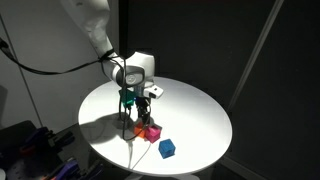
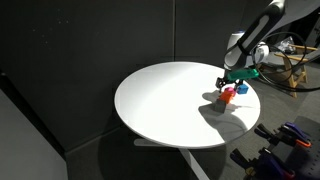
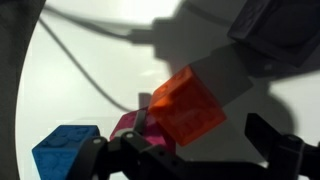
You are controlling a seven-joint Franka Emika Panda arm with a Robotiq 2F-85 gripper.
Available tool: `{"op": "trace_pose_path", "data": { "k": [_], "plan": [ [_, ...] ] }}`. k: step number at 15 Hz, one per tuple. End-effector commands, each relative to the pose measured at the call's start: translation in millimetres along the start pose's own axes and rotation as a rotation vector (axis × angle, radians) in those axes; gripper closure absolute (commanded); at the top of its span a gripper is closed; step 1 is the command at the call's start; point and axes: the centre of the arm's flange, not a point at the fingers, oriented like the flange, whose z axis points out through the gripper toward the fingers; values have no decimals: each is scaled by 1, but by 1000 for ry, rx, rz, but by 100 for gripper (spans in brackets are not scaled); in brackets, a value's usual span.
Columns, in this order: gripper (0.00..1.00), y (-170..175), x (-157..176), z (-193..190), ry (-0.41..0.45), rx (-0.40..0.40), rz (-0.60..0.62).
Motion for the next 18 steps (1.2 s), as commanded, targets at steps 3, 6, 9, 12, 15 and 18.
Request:
{"op": "trace_pose_path", "data": {
  "k": [3, 6, 9, 12, 15, 18],
  "plan": [
    [0, 1, 4, 0, -2, -13, 16],
    [0, 3, 5, 3, -5, -17, 18],
    [0, 3, 5, 6, -8, -19, 18],
    [0, 4, 5, 8, -11, -22, 18],
    [0, 4, 5, 10, -14, -25, 18],
    [0, 5, 6, 12, -16, -27, 20]
  ]
}}
